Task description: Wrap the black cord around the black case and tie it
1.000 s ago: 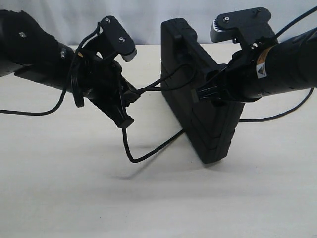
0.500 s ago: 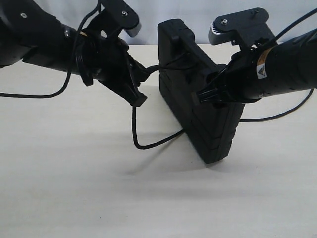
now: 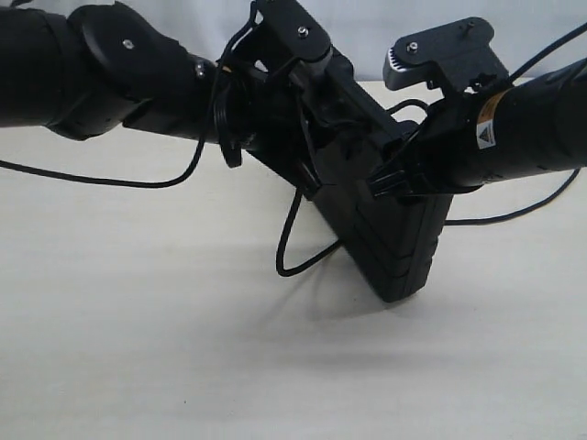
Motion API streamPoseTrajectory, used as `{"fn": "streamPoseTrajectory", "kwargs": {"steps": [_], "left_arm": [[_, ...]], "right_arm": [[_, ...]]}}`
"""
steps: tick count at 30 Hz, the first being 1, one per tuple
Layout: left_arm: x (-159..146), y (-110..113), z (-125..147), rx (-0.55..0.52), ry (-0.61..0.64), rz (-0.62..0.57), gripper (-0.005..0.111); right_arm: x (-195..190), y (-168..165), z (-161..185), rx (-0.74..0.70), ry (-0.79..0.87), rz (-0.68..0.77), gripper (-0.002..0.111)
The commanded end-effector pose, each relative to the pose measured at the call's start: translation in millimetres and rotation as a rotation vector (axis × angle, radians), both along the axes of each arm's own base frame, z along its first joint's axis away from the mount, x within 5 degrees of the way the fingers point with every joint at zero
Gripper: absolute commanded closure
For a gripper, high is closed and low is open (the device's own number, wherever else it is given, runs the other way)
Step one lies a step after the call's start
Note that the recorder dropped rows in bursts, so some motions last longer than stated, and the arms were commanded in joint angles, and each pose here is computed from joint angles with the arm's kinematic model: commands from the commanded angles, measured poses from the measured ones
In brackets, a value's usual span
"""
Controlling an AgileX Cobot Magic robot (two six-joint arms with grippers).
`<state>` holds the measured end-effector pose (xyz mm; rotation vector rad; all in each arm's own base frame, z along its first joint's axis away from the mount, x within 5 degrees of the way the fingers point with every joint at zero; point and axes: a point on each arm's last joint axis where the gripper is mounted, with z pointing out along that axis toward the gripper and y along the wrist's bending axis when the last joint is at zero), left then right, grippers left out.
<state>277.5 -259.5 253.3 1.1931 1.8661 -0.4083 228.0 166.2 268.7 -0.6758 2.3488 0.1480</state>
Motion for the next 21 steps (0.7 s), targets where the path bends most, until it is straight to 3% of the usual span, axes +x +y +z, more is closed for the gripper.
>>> {"fn": "streamPoseTrajectory", "kwargs": {"steps": [1, 21], "left_arm": [[6, -7, 3, -0.026, -0.012, 0.018, 0.107], [22, -14, -11, -0.027, -0.036, 0.082, 0.107]], "right_arm": [[-2, -3, -2, -0.025, 0.015, 0.005, 0.104], [-4, -3, -3, -0.027, 0.036, 0.004, 0.103]]}}
